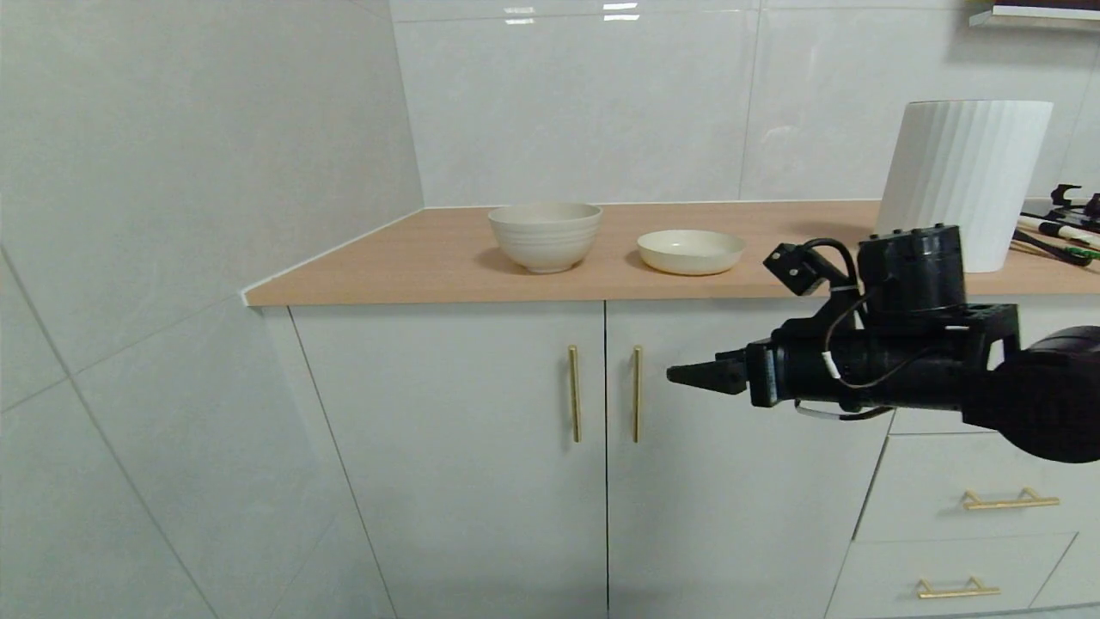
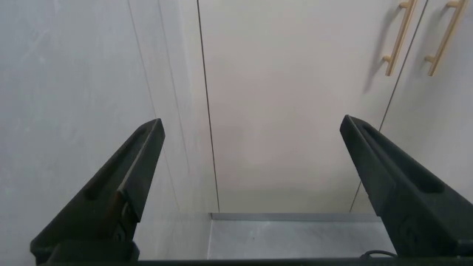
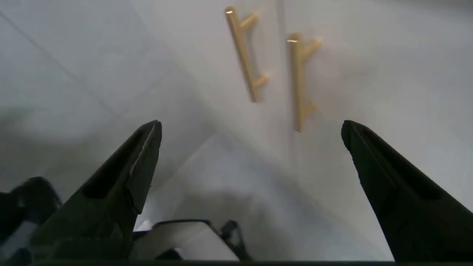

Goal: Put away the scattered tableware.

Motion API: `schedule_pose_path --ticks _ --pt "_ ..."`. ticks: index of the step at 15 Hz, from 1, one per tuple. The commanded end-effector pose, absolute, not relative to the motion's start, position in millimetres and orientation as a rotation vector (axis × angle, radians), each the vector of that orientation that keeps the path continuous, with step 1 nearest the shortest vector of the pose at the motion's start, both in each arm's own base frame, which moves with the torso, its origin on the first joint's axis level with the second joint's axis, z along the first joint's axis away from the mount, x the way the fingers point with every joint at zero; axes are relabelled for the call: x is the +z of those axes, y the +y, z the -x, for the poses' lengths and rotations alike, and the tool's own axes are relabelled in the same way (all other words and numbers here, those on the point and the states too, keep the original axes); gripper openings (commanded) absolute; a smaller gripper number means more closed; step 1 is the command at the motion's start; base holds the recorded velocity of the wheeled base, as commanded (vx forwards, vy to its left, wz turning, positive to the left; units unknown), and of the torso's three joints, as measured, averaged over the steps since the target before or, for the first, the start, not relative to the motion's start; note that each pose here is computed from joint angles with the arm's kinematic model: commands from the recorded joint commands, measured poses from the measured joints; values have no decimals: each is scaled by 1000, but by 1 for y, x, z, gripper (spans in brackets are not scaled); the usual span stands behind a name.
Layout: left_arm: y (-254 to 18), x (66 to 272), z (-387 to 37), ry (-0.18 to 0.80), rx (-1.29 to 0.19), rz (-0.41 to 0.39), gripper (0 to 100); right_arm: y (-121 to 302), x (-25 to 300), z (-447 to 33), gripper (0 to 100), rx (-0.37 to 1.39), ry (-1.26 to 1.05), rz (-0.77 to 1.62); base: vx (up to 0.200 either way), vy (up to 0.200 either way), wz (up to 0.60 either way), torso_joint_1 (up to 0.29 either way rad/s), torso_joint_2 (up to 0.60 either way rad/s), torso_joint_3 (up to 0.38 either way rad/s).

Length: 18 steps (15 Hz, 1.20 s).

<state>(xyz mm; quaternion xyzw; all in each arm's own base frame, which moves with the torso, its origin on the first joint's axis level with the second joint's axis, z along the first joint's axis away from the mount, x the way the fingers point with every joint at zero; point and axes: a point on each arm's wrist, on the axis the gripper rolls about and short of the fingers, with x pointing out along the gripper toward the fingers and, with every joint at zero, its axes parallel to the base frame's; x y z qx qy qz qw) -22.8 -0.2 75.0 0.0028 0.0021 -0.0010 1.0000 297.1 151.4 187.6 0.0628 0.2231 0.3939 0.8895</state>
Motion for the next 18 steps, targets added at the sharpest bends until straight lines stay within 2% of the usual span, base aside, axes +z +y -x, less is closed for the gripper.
schedule_pose_path --ticks 1,5,18 --pt "0 75 23 5 -2 -5 100 175 163 -320 100 843 524 -132 0 0 0 0 0 0" --pt "0 75 23 5 -2 -6 100 188 135 -334 100 853 583 -127 0 0 0 0 0 0" --pt "0 75 23 5 -2 -5 100 211 101 -365 100 850 538 -230 0 0 0 0 0 0"
